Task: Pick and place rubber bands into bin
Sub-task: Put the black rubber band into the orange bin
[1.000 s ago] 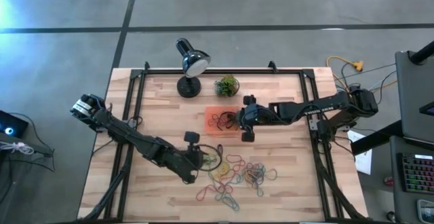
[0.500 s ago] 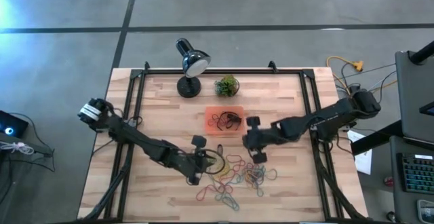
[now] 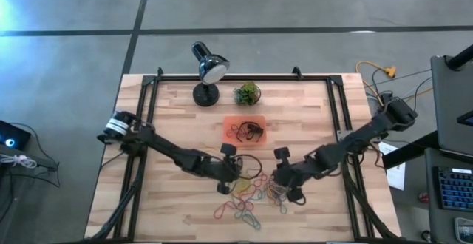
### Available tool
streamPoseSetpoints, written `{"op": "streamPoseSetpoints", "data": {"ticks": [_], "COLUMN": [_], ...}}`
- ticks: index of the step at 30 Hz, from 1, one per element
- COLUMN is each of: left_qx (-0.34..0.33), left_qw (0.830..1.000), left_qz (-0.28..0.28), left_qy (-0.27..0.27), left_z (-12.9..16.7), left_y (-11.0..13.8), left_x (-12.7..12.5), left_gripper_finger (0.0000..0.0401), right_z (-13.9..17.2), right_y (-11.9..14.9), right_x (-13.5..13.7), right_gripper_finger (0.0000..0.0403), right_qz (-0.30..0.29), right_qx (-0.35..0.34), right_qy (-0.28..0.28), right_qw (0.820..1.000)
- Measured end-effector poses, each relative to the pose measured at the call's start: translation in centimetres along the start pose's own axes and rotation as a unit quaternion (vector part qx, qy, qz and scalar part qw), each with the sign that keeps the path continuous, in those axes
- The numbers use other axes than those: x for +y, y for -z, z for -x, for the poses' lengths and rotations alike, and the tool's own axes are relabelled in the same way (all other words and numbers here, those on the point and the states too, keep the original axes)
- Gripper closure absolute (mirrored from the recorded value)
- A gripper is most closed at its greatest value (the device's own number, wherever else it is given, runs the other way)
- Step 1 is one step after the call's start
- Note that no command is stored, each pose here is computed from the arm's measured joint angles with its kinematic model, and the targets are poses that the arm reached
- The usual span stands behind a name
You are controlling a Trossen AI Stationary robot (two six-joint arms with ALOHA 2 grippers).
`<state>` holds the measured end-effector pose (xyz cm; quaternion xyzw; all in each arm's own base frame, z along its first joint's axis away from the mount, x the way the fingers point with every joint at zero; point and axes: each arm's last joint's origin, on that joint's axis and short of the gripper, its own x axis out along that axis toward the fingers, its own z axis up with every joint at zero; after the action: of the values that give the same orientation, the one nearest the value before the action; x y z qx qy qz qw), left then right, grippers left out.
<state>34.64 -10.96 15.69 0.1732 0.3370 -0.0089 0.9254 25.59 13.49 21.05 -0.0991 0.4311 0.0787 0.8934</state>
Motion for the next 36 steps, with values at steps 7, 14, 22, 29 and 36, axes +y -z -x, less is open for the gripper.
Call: {"op": "streamPoseSetpoints", "data": {"ticks": [7,14,22,29,36], "left_qx": [0.044,0.05,0.062,0.062,0.06], "left_qw": [0.999,0.998,0.996,0.996,0.994], "left_qz": [-0.001,0.018,0.04,0.042,0.045], "left_qy": [0.012,0.027,0.043,0.057,0.081], "left_z": [-0.9,-1.2,-1.6,-1.6,-1.6], "left_y": [-0.1,0.0,0.6,0.6,0.6], "left_x": [0.6,1.6,2.4,2.4,2.3], "left_gripper_finger": [0.0317,0.0317,0.0317,0.0317,0.0317], "right_z": [1.1,1.6,1.6,1.6,1.6], "right_y": [0.3,0.5,0.5,0.5,0.5], "right_x": [1.9,2.7,2.7,2.7,2.6], "right_gripper_finger": [0.0344,0.0346,0.0346,0.0346,0.0346], "right_qz": [0.019,0.033,0.033,0.033,0.033], "right_qx": [-0.025,-0.037,-0.038,-0.04,-0.038], "right_qy": [0.034,0.057,0.057,0.066,0.067], "right_qw": [0.999,0.997,0.997,0.996,0.996]}}
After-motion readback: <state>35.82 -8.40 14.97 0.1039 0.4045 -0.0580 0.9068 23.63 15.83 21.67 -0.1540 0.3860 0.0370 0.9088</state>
